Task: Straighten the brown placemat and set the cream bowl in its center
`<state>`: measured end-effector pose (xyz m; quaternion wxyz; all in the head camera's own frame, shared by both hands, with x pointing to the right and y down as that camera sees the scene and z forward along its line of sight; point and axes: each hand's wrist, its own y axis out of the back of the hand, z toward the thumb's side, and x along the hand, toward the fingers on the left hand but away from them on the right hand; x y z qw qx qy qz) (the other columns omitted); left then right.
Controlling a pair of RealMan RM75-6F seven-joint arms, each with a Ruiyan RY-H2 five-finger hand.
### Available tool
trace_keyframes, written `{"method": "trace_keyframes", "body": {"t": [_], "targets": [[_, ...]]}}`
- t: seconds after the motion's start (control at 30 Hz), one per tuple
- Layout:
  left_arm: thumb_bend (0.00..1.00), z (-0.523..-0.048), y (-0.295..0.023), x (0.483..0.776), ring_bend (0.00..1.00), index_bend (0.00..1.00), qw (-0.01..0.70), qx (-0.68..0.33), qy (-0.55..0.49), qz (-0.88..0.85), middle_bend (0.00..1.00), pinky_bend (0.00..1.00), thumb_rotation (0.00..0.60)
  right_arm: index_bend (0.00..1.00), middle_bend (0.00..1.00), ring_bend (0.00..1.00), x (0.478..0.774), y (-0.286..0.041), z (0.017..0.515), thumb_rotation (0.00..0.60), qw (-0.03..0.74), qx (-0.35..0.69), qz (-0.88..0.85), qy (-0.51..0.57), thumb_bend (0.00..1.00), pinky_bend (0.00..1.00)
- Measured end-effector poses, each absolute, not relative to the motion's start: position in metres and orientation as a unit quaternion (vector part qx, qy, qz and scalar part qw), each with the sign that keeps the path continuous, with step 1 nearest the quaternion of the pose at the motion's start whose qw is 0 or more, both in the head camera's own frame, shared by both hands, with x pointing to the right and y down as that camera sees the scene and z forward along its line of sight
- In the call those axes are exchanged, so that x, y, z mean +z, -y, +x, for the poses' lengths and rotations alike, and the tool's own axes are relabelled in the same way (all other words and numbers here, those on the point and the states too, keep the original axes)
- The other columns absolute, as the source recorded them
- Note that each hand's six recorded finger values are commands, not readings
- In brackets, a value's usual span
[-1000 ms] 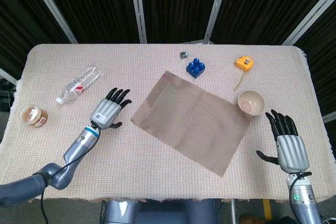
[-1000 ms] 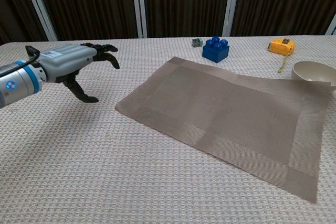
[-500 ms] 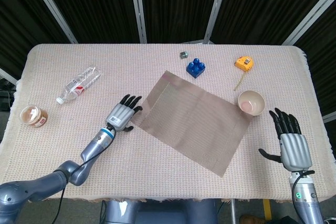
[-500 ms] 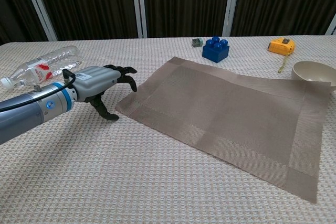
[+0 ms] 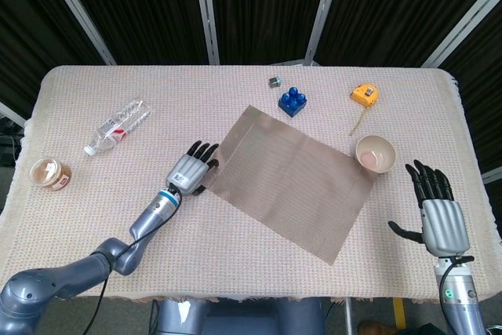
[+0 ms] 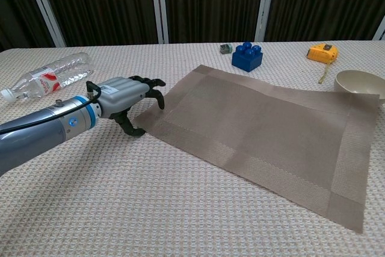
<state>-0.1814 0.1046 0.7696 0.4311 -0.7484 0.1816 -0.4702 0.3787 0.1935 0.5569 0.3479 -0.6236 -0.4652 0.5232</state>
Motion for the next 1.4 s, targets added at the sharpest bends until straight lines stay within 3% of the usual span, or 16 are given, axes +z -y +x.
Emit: {"method": "trace_keyframes", "body": {"t": [0.33,0.73,0.93,1.4], "targets": [[0.43,-0.179,-0.100,0.768,0.00,0.33,0.436,-0.470,-0.185,-0.745,0.00,0.00,0.600,0.00,0.00,0.00,0.556,-0.193,0.380,0.600,0.346,0.522,-0.624,0.467,0.00,0.00],[0.49,-0.173,-0.103,0.772,0.00,0.55,0.430,-0.473,-0.188,-0.745,0.00,0.00,0.600,0.00,0.00,0.00,0.552,-0.193,0.379,0.600,0.346,0.515,-0.626,0.472,0.00,0.00],[0.50,-0.174,-0.101,0.768,0.00,0.74,0.436,-0.470,-0.201,-0.741,0.00,0.00,0.600,0.00,0.00,0.00,0.551,-0.193,0.379,0.600,0.345,0.512,-0.628,0.474,0.00,0.00],[0.51,-0.215,-0.119,0.735,0.00,0.76,0.429,-0.465,-0.249,-0.733,0.00,0.00,0.600,0.00,0.00,0.00,0.541,-0.196,0.372,0.600,0.352,0.497,-0.635,0.476,0.00,0.00]]}}
